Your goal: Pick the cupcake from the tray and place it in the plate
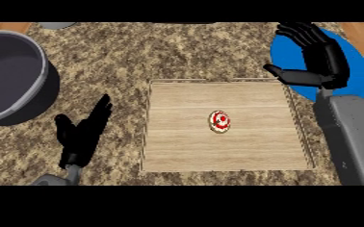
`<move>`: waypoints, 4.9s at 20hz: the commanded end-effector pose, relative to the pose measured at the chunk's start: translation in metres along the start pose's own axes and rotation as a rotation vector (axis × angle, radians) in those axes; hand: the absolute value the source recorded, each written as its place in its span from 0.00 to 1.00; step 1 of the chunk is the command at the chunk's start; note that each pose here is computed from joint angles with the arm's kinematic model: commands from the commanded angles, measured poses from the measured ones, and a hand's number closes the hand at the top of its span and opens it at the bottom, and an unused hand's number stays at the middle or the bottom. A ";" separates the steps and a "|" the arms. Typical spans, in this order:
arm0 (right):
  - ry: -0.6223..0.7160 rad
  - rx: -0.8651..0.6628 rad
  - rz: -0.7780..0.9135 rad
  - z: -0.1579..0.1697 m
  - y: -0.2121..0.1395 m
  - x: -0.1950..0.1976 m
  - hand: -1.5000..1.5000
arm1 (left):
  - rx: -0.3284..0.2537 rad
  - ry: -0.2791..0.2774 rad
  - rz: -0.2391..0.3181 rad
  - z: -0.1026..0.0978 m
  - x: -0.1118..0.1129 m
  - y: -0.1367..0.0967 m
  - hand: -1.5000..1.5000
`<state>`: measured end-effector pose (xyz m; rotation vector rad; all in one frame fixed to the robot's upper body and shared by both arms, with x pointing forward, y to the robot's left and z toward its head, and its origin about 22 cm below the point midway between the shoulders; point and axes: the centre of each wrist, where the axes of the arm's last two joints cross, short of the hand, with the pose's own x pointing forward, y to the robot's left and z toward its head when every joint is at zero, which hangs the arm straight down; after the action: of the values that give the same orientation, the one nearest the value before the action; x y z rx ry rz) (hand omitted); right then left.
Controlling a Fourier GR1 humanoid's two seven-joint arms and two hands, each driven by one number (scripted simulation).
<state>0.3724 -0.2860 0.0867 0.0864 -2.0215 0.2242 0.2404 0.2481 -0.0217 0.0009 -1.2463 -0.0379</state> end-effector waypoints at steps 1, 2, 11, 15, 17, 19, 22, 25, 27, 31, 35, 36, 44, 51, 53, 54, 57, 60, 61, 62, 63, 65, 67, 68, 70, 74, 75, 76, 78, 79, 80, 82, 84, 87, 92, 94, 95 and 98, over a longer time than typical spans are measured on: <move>-0.064 0.071 -0.043 0.011 -0.020 -0.023 0.00 | 0.007 0.060 0.022 -0.003 -0.010 -0.010 0.50; -0.038 0.086 0.005 0.005 -0.031 -0.012 0.00 | 0.012 0.054 0.027 -0.002 -0.031 -0.011 0.50; 0.114 0.547 0.393 -0.028 -0.033 0.045 0.00 | 0.019 0.044 0.030 0.000 -0.001 -0.010 0.50; 0.135 0.655 0.468 -0.034 0.000 0.062 0.00 | 0.023 0.067 0.022 0.014 -0.017 -0.006 0.50; 0.164 0.669 0.524 -0.030 -0.004 0.072 0.00 | 0.023 0.079 0.031 0.020 -0.023 -0.015 0.50; 0.186 0.663 0.558 -0.033 0.032 0.063 0.00 | 0.035 0.051 0.028 0.010 -0.024 -0.001 0.50; 0.198 0.664 0.560 -0.022 0.067 0.068 0.00 | 0.010 0.072 0.027 0.009 -0.023 -0.007 0.50; 0.210 0.668 0.577 0.006 0.084 0.062 0.00 | 0.020 0.078 0.025 0.000 -0.020 -0.006 0.50; 0.224 0.668 0.638 0.003 0.084 0.061 0.00 | 0.008 0.073 0.018 0.013 -0.007 -0.010 0.50; 0.293 0.720 0.642 0.010 0.100 0.052 0.00 | 0.012 0.063 0.016 -0.008 0.003 -0.006 0.50; 0.319 0.768 0.625 0.017 0.105 0.049 0.00 | 0.016 0.054 0.037 0.021 0.002 0.011 0.50; 0.307 0.760 0.604 0.013 0.117 0.062 0.00 | 0.014 0.056 0.034 0.007 -0.019 0.001 0.50; 0.312 0.739 0.692 0.037 0.123 0.047 0.00 | 0.004 0.063 0.021 0.006 -0.016 -0.006 0.50; 0.346 0.730 0.779 0.023 0.135 0.025 0.00 | -0.003 0.047 0.027 0.004 -0.022 -0.006 0.50; 0.348 0.755 0.761 0.021 0.140 0.023 0.00 | 0.029 0.057 0.032 0.004 -0.009 -0.002 0.50; 0.338 0.754 0.773 0.031 0.146 0.029 0.00 | 0.004 0.061 0.024 0.004 -0.015 0.001 0.50; 0.345 0.782 0.773 0.029 0.126 0.015 0.00 | 0.015 0.053 0.034 0.001 -0.006 -0.007 0.50; 0.361 0.802 0.767 0.020 0.157 0.022 0.00 | 0.017 0.062 0.010 -0.003 -0.016 -0.021 0.50; 0.372 0.794 0.776 0.028 0.157 0.001 0.00 | 0.017 0.061 0.030 0.000 -0.026 -0.023 0.50; 0.377 0.826 0.790 0.032 0.147 -0.008 0.00 | 0.012 0.060 0.004 0.010 -0.002 -0.011 0.50; 0.348 0.908 0.863 0.033 0.141 0.004 1.00 | 0.023 0.060 0.021 -0.005 -0.031 -0.003 0.50; 0.286 0.900 0.860 0.033 0.147 0.002 1.00 | 0.000 0.064 0.036 0.007 -0.016 -0.006 0.50; 0.259 0.866 0.865 0.046 0.166 0.000 1.00 | 0.039 0.073 0.023 0.009 -0.029 -0.022 0.50; 0.256 0.870 0.884 0.053 0.170 -0.003 1.00 | 0.009 0.047 0.030 0.000 -0.023 -0.014 0.50; 0.261 0.854 0.891 0.041 0.150 -0.017 1.00 | 0.023 0.070 0.016 -0.003 -0.015 -0.017 0.50; 0.211 0.813 0.896 0.037 0.150 -0.011 1.00 | 0.015 0.055 0.026 -0.011 -0.011 0.004 0.50; 0.248 0.786 0.924 0.071 0.155 -0.018 1.00 | 0.015 0.065 0.031 -0.006 -0.008 -0.005 0.50; 0.287 0.735 0.944 0.066 0.155 0.007 1.00 | 0.031 0.066 0.024 0.001 -0.017 -0.005 0.50; 0.373 0.688 1.008 0.108 0.148 -0.003 1.00 | 0.030 0.065 0.029 0.013 -0.014 -0.016 0.50; 0.408 0.675 1.023 0.127 0.150 -0.001 1.00 | 0.041 0.079 0.035 0.015 -0.022 0.001 0.50; 0.438 0.639 1.041 0.134 0.143 0.007 1.00 | 0.078 0.067 0.016 0.011 -0.015 0.010 0.50; 0.358 0.491 1.000 0.154 0.152 0.016 1.00 | 0.063 0.070 0.019 0.011 -0.026 0.004 0.50; 0.220 0.339 0.918 0.149 0.161 0.043 1.00 | 0.054 0.082 0.027 0.007 -0.009 0.004 0.50; 0.131 0.175 0.906 0.147 0.155 0.065 1.00 | 0.056 0.067 0.025 0.006 -0.008 0.002 0.50; 0.140 -0.033 0.835 0.153 0.122 0.092 1.00 | 0.038 0.065 0.016 0.010 -0.026 -0.002 0.50; 0.155 -0.110 0.782 0.150 0.109 0.107 1.00 | 0.026 0.066 0.027 0.020 -0.014 -0.003 0.50; 0.171 -0.137 0.725 0.144 0.116 0.099 1.00 | 0.034 0.052 0.023 0.008 -0.004 -0.001 0.50; 0.212 -0.231 0.698 0.143 0.090 0.086 1.00 | 0.026 0.056 0.022 0.005 -0.018 0.001 0.50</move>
<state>0.1864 -0.2071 0.0919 -0.7617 -1.7956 0.5778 0.2355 0.2490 -0.0237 0.0211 -1.2337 0.0012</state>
